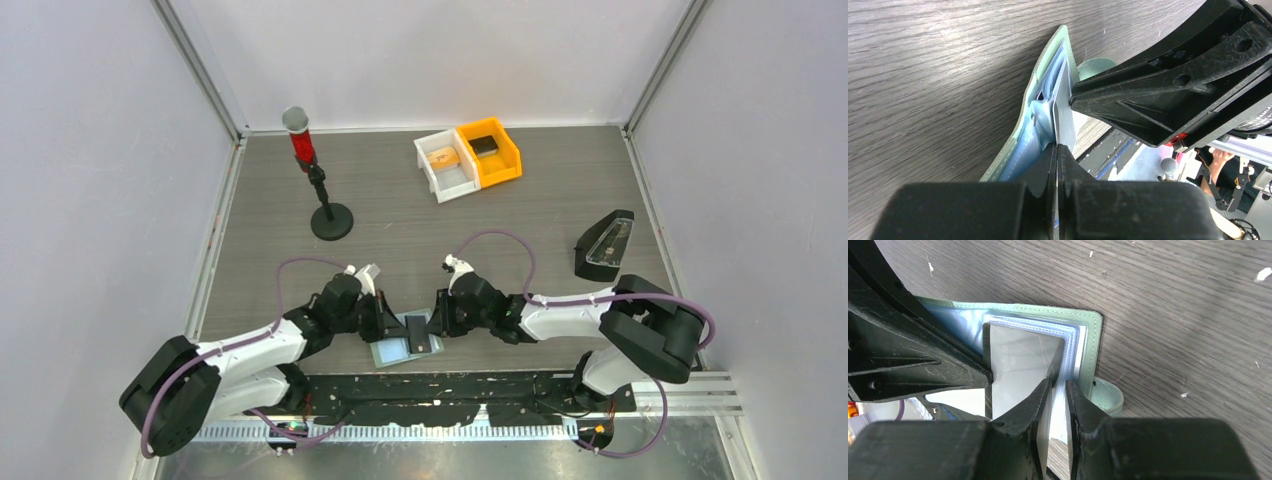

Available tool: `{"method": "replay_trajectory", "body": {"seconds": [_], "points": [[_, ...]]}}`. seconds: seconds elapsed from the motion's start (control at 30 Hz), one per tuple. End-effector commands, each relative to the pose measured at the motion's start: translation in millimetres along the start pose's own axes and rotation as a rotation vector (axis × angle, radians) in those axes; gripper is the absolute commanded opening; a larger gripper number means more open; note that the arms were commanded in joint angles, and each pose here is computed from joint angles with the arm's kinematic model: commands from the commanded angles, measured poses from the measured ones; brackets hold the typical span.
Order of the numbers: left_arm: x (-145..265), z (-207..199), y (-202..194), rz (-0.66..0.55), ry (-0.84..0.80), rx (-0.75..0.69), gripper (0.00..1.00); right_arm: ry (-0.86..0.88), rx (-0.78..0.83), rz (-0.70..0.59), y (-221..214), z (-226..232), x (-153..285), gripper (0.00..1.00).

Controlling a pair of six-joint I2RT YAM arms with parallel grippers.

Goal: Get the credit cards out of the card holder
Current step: Remove the credit card from the card holder.

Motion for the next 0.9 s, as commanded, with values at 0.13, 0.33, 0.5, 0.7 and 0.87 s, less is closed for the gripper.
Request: {"method": "replay_trajectory", "body": {"seconds": [0.13,0.33,0.5,0.7,0.87], "points": [[-4.1,-16.8,1.1,0.040,-0.065,-0.027,0.06,-0.114,0.011,0.000,-2.7,-23.8,3.0,0.23],[-5.0,-15.4,-0.8,0.047,-0.069,-0.032,0.04,-0.038,0.009,0.011,0.6,-2.8,14.0,0.26],[-6.6,-13.7,0.2,0.045,-0.062,-0.038,0.00,-0.015,0.023,-0.033,14.0,8.9,23.6,0.27],[-8.9,-12.7,0.3,0.047,-0.060,-0.035,0.00,0.010,0.026,-0.015,11.2,12.6,15.6,0.31],[-11.1,-14.2,0.5,0.057,-0.065,-0.036,0.00,-0.006,0.027,0.018,8.3,11.3,8.7,0.32]]}}
Point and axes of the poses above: each gripper's point midway between its finger pads, its own x axis back along the fingers, its own z axis along the line the jaws close on, y = z × x, the point moved 1 cm from there along x, back along the fingers, and after that the axes turned 2 degrees about -x, right-handed, at the moved point
